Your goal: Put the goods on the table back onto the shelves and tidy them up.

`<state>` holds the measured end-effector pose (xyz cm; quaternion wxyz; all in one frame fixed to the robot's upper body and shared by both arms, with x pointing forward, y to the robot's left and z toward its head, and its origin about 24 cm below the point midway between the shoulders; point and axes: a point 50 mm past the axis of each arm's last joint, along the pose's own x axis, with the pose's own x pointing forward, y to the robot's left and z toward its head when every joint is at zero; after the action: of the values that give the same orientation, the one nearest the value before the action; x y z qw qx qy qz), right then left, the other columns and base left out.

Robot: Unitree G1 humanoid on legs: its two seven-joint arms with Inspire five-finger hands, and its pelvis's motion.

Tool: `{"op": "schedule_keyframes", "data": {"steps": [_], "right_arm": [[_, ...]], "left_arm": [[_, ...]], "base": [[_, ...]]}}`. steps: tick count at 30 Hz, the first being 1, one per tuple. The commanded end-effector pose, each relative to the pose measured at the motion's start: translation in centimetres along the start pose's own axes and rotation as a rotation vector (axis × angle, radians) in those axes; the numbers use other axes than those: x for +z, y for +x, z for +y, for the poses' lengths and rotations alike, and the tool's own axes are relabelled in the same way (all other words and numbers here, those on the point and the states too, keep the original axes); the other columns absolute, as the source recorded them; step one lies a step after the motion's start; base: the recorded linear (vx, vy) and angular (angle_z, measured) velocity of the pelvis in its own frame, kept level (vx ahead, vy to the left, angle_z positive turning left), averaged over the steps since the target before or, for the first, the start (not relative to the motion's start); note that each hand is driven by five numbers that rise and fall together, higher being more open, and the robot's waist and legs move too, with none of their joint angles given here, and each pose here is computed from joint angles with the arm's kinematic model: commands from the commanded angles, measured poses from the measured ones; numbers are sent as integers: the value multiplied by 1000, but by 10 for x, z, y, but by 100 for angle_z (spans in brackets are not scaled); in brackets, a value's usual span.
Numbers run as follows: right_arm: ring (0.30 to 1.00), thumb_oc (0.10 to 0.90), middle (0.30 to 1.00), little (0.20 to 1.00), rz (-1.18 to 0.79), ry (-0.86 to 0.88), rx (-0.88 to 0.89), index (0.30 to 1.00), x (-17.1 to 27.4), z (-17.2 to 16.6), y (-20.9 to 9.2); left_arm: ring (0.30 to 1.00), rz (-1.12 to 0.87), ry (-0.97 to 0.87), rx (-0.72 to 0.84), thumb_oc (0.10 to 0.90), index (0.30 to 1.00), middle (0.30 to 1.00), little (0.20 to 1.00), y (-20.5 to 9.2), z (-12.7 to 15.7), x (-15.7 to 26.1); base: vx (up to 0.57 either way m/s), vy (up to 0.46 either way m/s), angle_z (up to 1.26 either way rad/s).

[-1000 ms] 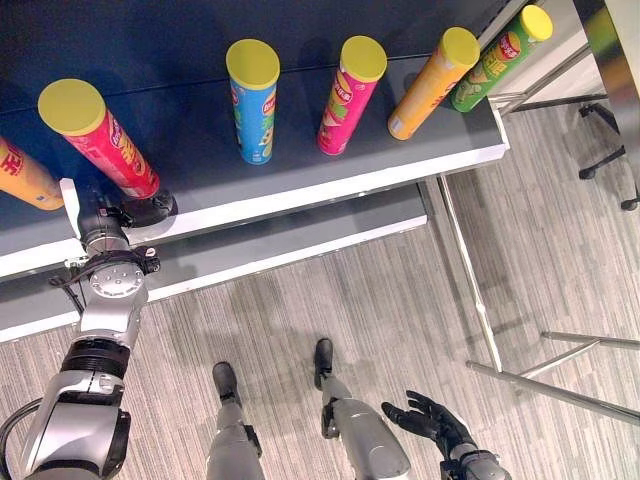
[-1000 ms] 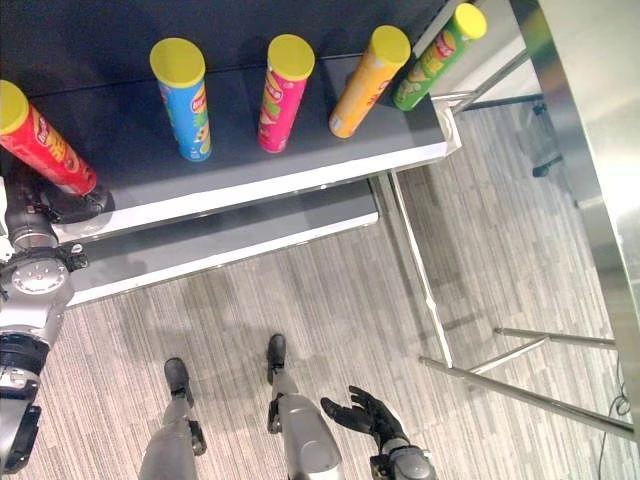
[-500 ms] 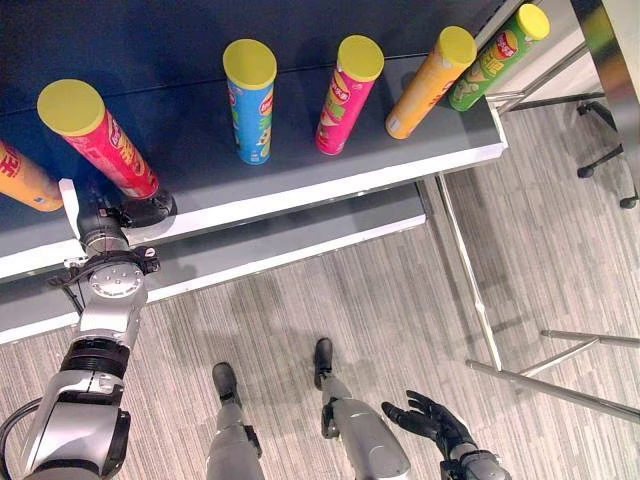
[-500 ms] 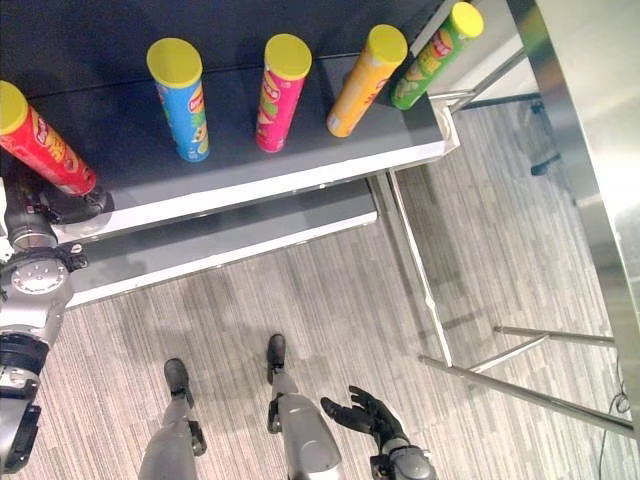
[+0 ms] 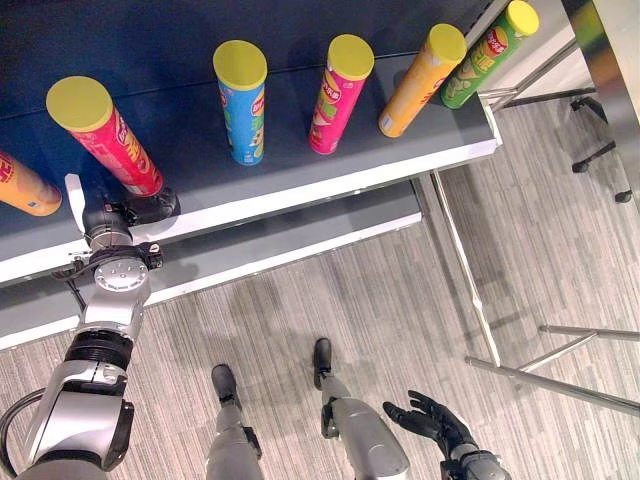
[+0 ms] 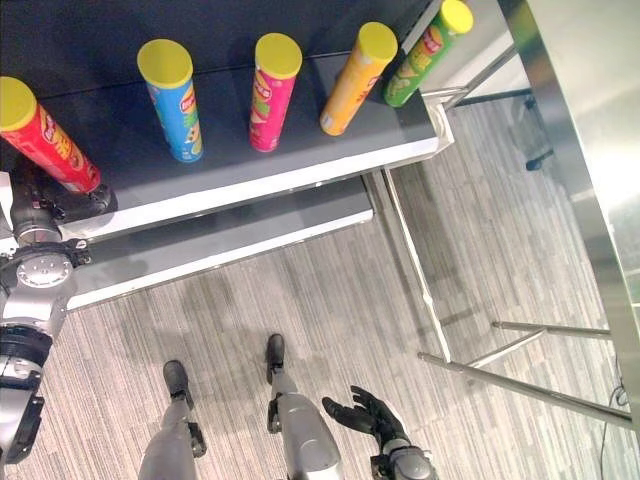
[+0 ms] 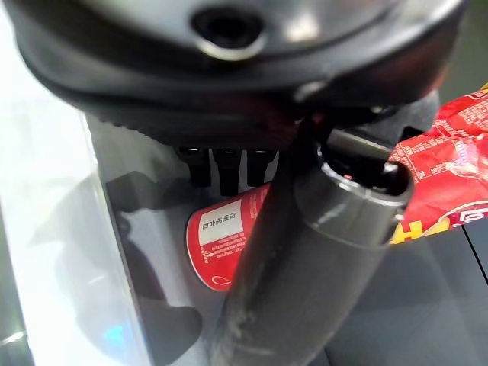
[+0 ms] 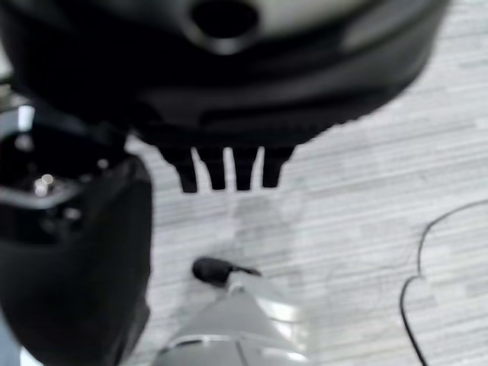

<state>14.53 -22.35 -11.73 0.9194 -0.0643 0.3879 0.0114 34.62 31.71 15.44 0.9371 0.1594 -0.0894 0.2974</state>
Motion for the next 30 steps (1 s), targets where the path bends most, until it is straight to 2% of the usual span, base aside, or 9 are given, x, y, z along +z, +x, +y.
{"op": "schedule_keyframes", "data": {"steps": [1,12,30], "right_arm": [[900,800,900,900,31,24,-42,900,-23,-7,-17],[900,800,900,900,39,26,-47,900,-25,-6,-17],[900,800,900,900,76,11,-50,900,-31,-5,-16]], "left_arm": [[900,-132,-13,-51,800,900,900,900,12,-16,34],[900,-114,-18,-70,800,900,900,900,8,-24,28],[900,-100,-93,-40,800,900,900,900,-2,-18,18]], "base": [[-10,-16,-14],[-1,-3,-2],[0,0,0]]}}
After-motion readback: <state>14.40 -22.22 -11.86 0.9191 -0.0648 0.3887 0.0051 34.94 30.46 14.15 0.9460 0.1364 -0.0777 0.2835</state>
